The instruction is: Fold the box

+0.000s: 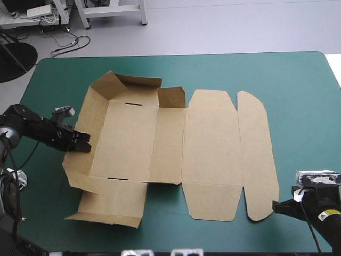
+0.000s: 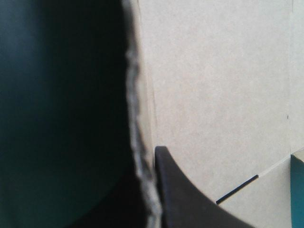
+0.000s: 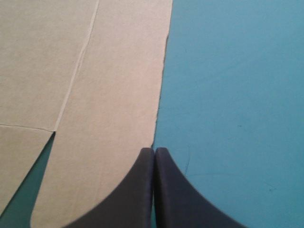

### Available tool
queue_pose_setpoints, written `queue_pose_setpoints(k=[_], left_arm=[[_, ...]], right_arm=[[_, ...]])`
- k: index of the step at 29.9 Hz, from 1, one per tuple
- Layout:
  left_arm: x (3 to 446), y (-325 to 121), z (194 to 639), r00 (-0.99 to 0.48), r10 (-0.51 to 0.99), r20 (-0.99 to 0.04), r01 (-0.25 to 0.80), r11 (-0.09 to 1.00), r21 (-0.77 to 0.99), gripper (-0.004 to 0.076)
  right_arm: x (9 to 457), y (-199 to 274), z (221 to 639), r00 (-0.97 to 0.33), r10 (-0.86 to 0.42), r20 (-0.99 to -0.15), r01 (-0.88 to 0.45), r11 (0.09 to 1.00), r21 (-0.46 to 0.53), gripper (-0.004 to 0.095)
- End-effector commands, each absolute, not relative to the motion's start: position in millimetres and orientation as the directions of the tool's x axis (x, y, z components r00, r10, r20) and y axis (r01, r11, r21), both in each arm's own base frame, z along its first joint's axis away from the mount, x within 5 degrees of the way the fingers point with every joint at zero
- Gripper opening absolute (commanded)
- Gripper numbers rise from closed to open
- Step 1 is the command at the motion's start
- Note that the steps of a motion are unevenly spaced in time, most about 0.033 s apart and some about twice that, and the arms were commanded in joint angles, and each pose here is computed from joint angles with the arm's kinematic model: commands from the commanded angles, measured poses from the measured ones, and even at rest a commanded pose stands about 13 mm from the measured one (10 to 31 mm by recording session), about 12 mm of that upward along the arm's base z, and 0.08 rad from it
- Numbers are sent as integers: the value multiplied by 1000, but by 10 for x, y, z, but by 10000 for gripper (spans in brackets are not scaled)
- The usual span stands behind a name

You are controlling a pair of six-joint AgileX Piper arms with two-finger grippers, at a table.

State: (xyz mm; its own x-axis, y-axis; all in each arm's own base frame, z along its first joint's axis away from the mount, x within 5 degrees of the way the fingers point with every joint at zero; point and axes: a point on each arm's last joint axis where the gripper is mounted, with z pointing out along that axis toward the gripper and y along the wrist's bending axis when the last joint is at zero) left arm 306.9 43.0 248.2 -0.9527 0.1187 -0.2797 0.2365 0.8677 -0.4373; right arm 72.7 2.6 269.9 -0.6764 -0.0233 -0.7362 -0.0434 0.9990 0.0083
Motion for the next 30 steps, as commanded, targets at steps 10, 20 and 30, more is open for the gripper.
queue_pose_setpoints(k=[10, 20, 30], left_arm=[[2874, -122, 3719, -519, 671, -530, 697, 691, 192, -10], [2951, -800, 4167, -121, 793, -597, 689, 500, 524, -10], [2855, -1562, 4333, 268, 849, -455, 533, 263, 804, -9]], right_arm=[[774, 21, 2823, -615, -19, -788, -37, 999, 6, -20], [774, 24, 2823, -615, -16, -789, -38, 999, 10, -20], [775, 27, 2824, -614, -13, -789, -39, 999, 13, -20]])
